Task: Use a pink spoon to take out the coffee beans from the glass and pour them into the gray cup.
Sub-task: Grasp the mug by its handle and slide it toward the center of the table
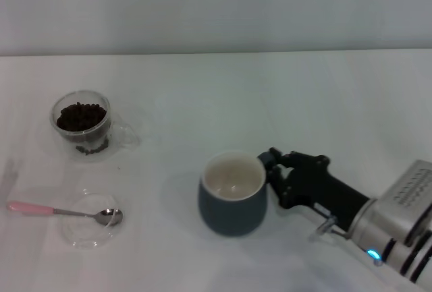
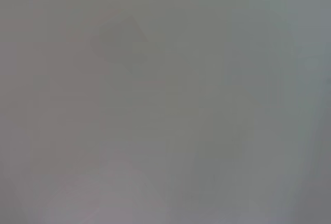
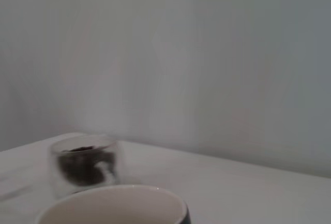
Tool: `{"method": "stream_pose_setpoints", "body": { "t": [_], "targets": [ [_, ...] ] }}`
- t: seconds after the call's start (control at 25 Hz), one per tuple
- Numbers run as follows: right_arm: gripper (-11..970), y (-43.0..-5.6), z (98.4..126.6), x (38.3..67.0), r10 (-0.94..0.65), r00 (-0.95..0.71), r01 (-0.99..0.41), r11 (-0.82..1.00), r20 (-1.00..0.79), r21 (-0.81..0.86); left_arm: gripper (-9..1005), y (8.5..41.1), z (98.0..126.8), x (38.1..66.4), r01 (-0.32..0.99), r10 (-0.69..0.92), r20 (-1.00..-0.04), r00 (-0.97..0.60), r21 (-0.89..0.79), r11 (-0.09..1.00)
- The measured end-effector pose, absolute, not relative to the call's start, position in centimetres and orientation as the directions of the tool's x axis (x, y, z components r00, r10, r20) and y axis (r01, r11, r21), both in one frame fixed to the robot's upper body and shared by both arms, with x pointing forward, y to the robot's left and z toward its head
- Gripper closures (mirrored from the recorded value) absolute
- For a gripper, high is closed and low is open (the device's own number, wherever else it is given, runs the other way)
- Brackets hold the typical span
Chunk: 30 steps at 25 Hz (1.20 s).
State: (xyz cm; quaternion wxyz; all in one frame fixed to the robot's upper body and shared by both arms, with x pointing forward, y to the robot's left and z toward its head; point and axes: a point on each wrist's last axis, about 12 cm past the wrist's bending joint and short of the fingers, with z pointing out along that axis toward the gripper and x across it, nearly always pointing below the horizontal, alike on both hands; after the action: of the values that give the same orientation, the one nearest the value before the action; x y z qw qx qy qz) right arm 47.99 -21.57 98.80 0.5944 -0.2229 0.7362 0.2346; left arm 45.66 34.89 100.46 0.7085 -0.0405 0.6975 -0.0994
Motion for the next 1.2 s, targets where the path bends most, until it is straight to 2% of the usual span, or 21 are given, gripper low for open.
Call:
{"method": "stream_pose_setpoints", "body": {
  "t": [0.2,1.16,1.2],
  "targets": [
    [798,-20.0,98.8,48.3,-0.079,-0.211,-0.655,0.752,-0.974,0.081,105,34.9,100.5,45.7,0.087,-0.197,-0.980,0.008,-0.196,0.977],
    [786,-20.4,98.3,48.0,-0.130,-0.226,-0.670,0.740,-0.965,0.057,106,34.7,100.6,45.8,0.092,-0.225,-0.974,0.012,-0.223,0.970],
    [740,-20.7,98.2,47.9,-0.131,-0.226,-0.667,0.743,-0.965,0.056,106,34.7,100.6,45.9,0.092,-0.225,-0.974,0.012,-0.223,0.970]
  ]
}}
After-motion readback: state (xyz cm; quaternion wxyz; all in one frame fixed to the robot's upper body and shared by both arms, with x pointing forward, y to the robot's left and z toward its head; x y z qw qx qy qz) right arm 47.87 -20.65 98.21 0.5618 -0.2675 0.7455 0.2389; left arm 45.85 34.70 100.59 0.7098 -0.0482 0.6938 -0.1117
